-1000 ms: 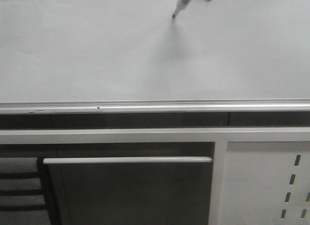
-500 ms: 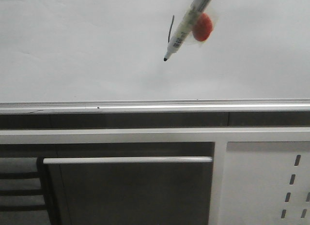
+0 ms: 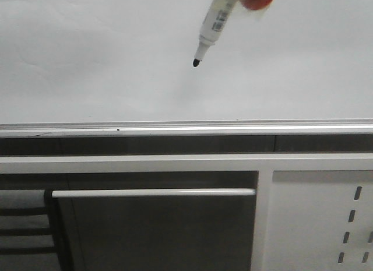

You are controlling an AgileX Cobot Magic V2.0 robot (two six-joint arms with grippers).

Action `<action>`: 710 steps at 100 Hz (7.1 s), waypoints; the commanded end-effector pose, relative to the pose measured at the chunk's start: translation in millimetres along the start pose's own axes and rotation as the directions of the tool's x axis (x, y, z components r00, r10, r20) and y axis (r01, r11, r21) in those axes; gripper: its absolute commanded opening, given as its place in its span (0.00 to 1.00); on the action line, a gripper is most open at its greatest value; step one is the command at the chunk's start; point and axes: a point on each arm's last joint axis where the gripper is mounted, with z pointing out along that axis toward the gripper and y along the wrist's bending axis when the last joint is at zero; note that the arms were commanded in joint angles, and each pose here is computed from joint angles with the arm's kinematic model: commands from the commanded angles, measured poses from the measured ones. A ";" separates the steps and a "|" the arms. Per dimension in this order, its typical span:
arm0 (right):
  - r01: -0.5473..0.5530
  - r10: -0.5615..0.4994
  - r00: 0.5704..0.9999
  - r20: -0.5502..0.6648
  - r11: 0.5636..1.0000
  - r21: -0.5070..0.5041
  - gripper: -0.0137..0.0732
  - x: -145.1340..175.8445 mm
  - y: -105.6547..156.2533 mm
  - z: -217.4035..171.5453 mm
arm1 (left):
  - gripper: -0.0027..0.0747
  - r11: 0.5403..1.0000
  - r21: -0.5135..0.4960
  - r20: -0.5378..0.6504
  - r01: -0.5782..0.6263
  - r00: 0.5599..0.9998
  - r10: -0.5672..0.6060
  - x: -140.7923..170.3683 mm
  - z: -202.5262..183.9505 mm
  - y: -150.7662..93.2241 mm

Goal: Write number 1 on whiteboard

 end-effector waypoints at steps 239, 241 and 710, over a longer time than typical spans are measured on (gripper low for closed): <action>-0.251 0.247 0.966 0.077 0.967 0.049 0.65 -52.7 -44.9 -41.5 | 0.01 0.934 -0.355 0.044 -0.044 0.997 0.064 -40.6 30.2 44.2; -0.251 0.247 0.966 0.075 0.967 0.047 0.65 -52.5 -44.7 -41.5 | 0.01 0.932 -0.360 0.046 -0.043 0.997 0.064 -42.4 31.0 46.1; -0.306 0.255 0.901 0.352 0.947 0.098 0.55 -59.4 -22.7 -82.2 | 0.01 0.733 -0.680 0.266 -0.014 0.927 0.264 -51.8 -5.2 6.4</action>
